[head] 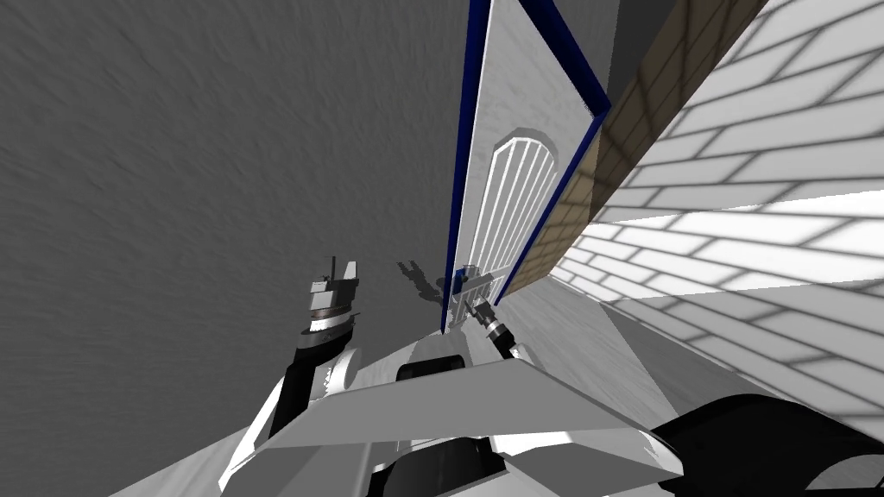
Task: Pull the door open
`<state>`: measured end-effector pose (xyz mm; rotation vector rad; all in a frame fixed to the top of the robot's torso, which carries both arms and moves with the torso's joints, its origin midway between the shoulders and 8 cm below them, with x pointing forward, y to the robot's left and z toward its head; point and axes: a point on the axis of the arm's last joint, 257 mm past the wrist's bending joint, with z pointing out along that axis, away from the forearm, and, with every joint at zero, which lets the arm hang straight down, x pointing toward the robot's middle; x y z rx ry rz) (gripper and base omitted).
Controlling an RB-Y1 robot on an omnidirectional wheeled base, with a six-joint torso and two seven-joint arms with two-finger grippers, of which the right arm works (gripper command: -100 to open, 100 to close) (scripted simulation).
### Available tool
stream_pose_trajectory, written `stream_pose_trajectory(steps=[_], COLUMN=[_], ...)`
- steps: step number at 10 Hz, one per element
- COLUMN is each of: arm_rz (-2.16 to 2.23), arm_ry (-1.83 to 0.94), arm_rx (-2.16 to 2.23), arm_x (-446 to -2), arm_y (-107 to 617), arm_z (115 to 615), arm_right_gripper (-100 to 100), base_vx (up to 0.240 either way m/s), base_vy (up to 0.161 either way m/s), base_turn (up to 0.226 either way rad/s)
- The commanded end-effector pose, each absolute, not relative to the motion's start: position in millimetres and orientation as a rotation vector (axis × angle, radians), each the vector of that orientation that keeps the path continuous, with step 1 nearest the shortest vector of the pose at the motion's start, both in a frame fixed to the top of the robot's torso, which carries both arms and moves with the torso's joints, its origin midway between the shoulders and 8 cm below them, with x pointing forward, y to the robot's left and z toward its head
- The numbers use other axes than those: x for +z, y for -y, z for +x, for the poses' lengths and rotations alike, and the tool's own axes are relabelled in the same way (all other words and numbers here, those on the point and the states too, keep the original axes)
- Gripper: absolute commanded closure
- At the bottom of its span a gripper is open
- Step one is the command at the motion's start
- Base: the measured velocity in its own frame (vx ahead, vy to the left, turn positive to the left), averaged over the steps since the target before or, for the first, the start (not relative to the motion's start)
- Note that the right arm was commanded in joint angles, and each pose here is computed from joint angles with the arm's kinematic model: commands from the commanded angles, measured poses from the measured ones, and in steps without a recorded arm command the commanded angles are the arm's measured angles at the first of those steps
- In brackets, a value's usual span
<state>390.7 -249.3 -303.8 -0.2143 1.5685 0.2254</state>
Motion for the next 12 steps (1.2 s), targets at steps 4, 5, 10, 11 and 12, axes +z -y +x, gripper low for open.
stream_pose_trajectory(steps=[4, 5, 10, 11, 12], arm_rz=[-0.156, -0.133, -0.103, -0.103, -0.103], arm_ry=[-1.569, -1.565, -1.558, -1.558, -1.558], arm_rx=[0.174, 0.159, 0.139, 0.139, 0.139], arm_x=[-303.1, -301.2, -298.1, -298.1, -298.1], arm_y=[310.8, 329.2, 350.9, 350.9, 350.9], arm_z=[407.4, 412.2, 414.3, 414.3, 414.3], arm_right_gripper=[-100, -100, 100, 100, 100], base_vx=[0.092, 0.139, 0.100, -0.014, -0.015], base_vy=[0.100, 0.055, 0.014, -0.015, -0.006], base_turn=[0.157, 0.162, 0.075, -0.014, 0.015])
